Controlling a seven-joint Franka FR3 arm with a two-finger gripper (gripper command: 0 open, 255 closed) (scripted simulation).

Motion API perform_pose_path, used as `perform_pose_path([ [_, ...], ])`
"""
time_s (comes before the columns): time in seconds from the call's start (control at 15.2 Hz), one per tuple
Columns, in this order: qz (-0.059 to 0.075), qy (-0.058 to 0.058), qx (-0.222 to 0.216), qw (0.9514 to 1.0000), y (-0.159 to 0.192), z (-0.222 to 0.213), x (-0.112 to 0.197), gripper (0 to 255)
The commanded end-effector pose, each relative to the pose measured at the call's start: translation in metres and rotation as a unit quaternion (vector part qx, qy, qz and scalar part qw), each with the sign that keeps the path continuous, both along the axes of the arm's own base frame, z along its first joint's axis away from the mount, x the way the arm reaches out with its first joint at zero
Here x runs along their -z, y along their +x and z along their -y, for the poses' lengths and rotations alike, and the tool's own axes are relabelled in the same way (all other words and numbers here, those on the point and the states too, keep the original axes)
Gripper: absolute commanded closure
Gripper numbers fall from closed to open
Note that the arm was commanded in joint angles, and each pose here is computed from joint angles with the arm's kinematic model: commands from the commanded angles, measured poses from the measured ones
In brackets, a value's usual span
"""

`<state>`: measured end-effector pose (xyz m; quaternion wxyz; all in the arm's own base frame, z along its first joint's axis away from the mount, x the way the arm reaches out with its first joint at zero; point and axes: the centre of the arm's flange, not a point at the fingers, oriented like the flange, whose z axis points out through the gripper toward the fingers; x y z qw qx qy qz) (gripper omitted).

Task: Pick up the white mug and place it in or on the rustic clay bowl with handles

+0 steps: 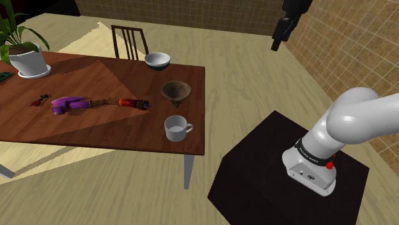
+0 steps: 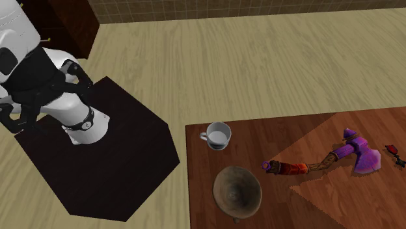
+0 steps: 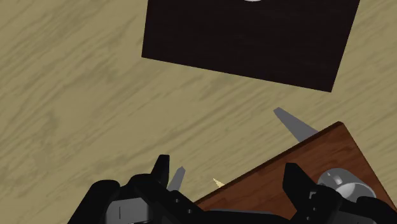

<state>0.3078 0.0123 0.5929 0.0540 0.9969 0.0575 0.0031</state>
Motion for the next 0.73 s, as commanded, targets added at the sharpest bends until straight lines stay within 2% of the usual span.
perform_pose_path([
  [0.0, 0.0, 0.0, 0.0, 1.0, 0.0, 0.0, 0.0, 0],
  [0.66, -0.004, 0.006, 0.001, 1.0, 0.044, -0.09, 0.084, 0],
])
